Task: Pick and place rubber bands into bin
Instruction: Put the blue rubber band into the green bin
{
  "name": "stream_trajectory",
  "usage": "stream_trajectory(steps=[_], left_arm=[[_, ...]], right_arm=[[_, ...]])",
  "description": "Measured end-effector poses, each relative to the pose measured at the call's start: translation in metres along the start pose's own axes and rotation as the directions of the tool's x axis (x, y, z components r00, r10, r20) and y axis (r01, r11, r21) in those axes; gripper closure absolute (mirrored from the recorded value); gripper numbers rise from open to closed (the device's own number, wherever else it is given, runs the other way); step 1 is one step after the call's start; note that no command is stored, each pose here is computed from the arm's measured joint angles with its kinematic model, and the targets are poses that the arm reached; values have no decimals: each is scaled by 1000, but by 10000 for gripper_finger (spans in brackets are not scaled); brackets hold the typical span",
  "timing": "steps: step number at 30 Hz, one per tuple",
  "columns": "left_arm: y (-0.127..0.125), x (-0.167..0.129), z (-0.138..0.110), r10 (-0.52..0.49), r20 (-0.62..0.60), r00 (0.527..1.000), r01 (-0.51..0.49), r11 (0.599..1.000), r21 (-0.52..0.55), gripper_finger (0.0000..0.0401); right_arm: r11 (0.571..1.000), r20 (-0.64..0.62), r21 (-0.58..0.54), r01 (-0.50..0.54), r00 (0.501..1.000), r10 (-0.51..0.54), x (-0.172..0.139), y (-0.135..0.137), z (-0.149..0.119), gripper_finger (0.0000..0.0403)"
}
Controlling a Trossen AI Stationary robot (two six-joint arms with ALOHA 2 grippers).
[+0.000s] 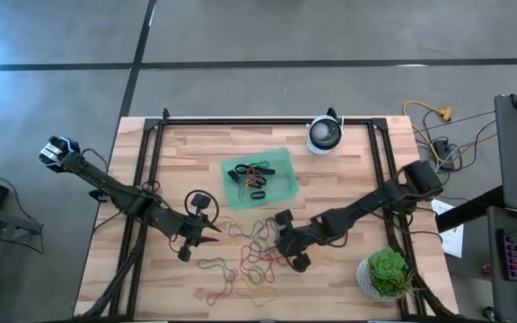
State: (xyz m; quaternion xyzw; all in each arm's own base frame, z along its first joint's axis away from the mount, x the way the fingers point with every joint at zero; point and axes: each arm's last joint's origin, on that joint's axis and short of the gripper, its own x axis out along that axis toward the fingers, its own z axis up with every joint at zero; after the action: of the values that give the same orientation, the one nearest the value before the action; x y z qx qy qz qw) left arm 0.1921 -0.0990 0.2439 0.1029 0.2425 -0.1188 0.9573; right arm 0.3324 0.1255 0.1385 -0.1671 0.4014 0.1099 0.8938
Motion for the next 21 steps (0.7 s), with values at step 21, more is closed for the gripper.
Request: stream_trajectory(steps=[21], left_arm=[[0, 1, -2, 0, -5, 1000, 0, 1000, 1, 302]], right_arm=[[984, -5, 137, -114, 993, 116, 13, -15, -7, 346]])
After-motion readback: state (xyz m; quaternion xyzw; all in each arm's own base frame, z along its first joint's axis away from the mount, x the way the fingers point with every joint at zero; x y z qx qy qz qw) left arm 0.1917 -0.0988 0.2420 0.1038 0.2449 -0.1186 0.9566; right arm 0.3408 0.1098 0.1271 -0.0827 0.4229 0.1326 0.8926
